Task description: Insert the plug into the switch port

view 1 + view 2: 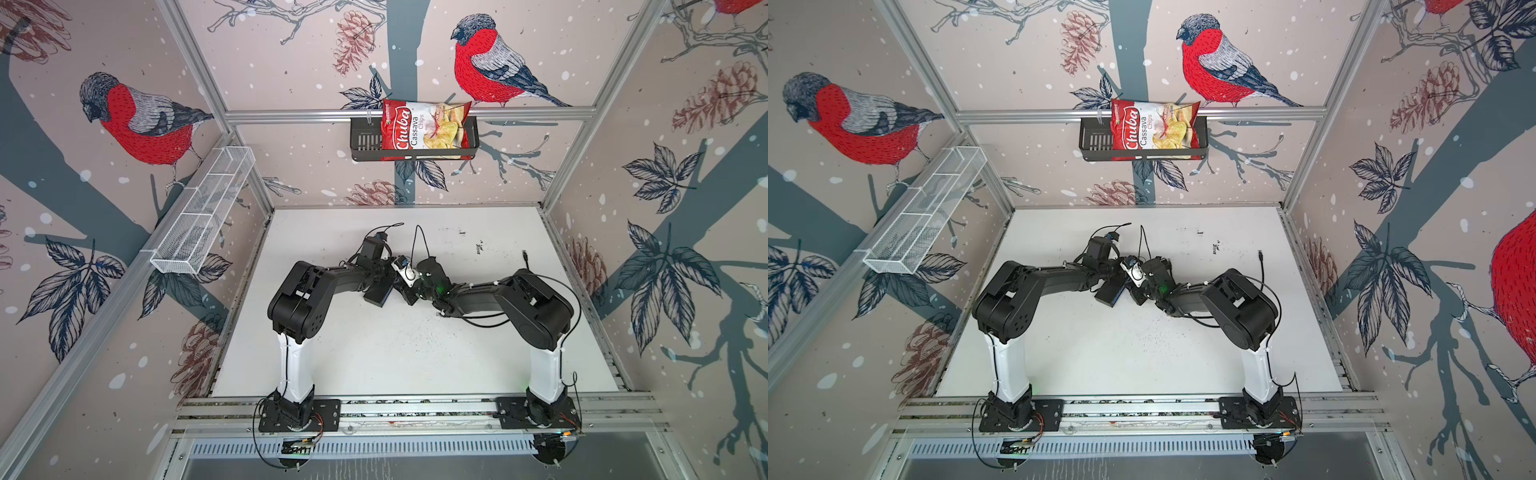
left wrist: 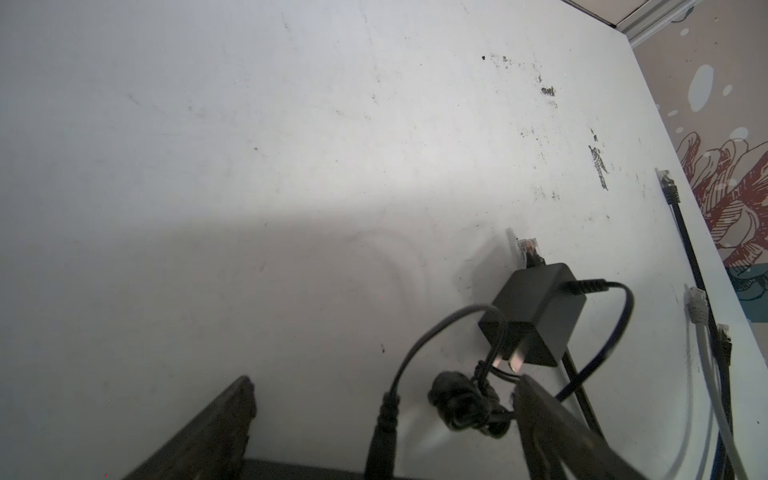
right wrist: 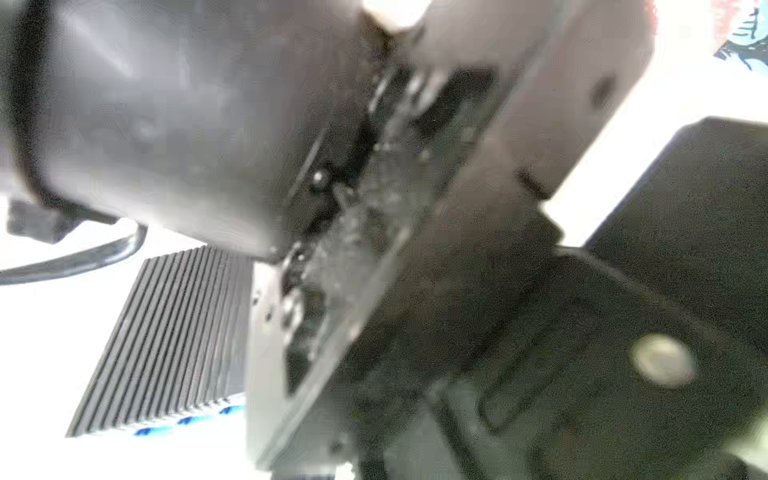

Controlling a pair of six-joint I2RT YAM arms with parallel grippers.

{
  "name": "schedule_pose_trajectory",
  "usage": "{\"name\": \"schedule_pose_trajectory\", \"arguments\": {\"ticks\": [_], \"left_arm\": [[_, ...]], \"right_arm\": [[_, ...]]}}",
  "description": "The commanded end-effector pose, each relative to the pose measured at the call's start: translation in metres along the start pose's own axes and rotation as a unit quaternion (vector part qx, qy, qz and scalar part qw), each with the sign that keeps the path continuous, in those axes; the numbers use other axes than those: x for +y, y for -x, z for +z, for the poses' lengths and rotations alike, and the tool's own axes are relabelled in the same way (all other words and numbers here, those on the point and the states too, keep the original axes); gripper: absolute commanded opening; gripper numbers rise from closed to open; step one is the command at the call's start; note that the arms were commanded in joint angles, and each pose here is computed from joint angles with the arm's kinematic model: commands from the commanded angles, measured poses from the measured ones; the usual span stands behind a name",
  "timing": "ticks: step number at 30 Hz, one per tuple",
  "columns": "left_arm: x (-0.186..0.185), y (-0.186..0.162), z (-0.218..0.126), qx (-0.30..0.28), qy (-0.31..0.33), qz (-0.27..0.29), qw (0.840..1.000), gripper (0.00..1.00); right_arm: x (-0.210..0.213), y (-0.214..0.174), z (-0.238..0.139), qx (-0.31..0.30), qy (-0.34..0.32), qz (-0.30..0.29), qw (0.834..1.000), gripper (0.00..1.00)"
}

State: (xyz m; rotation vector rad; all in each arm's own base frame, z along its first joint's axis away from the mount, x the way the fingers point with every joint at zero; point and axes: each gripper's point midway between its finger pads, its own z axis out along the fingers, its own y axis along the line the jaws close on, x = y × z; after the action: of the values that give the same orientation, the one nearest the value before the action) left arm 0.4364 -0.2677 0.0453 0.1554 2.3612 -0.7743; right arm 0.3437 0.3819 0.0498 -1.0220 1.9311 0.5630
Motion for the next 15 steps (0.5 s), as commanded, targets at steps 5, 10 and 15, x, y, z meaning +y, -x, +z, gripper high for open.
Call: {"name": "schedule_pose_trajectory", "arguments": {"ticks": [5, 10, 15], "left_arm": [[-0.007, -0.022, -0.004, 0.043, -0.030, -0.018, 0.998, 0.96], [-0.007, -0.018, -0.005, 0.037, -0.037, -0.026, 0.998, 0.96], [-0.013, -0.011, -0.005, 0.028, -0.054, -0.027, 0.998, 0.97]], "right_arm": [[-0.003, 0.045, -0.008, -0.092, 0.008, 0.002, 0.996, 0.36], [0.000, 0.036, -0.005, -0.082, 0.017, 0.005, 0.996, 0.37], [0.003, 0.029, -0.004, -0.074, 0.023, 0.010, 0.997, 0.38]]}}
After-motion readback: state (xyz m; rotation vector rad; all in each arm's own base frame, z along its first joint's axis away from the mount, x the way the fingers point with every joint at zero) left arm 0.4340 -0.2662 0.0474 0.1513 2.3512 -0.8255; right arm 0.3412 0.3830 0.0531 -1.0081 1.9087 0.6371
